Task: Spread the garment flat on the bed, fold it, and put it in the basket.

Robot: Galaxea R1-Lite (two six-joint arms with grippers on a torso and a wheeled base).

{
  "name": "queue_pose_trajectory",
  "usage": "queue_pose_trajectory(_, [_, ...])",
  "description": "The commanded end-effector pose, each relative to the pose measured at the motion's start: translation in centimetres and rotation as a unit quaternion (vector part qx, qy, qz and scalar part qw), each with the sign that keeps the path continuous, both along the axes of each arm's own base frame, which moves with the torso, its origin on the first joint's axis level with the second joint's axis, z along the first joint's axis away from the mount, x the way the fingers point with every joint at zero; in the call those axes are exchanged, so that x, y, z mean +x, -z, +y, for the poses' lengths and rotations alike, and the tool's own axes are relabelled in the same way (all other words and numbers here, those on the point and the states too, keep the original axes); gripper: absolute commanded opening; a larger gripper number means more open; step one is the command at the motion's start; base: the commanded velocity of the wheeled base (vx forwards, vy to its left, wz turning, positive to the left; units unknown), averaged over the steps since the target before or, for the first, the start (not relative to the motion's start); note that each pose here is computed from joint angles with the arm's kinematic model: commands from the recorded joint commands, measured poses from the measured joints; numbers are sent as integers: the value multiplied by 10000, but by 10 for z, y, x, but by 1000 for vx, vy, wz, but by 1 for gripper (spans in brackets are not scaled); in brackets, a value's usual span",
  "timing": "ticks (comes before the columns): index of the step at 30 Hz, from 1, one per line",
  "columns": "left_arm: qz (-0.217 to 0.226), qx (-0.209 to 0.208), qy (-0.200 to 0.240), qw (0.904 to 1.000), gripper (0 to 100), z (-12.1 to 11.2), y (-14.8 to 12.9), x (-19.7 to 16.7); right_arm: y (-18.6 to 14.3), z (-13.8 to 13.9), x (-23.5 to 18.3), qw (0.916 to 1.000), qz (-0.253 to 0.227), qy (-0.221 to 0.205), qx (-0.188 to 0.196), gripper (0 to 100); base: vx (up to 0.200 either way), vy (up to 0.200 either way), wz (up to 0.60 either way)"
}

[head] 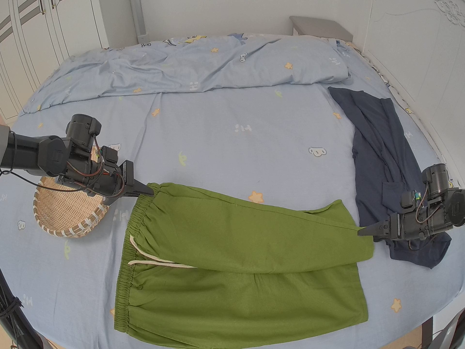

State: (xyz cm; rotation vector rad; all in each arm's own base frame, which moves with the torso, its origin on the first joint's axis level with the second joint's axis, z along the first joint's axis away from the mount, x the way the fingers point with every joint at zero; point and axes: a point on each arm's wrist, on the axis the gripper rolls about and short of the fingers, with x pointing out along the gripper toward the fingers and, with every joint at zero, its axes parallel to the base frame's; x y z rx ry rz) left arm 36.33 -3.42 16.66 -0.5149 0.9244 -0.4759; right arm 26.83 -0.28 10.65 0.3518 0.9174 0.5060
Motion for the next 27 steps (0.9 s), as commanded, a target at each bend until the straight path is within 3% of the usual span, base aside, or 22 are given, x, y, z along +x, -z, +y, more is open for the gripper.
queue_pose_trajectory(1, [-11, -3, -8, 10000, 0, 0, -1, 0, 21, -1, 11, 9995, 305, 2, 20, 100, 0, 0, 0])
queue_pose_trajectory(17, [12, -1, 8, 10000, 0, -1, 1, 1, 22, 1, 15, 9998, 162, -15, 77, 100, 0, 0, 0])
queue_pose_trajectory(18, [12, -1, 8, 10000, 0, -1, 1, 1, 22, 1, 15, 9998, 163, -5, 84, 0, 0, 0, 0])
queue_pose_trajectory(27, [20, -1, 8, 10000, 0, -1, 1, 0, 20, 2, 12, 9998, 144, -17, 112, 0, 0, 0, 0])
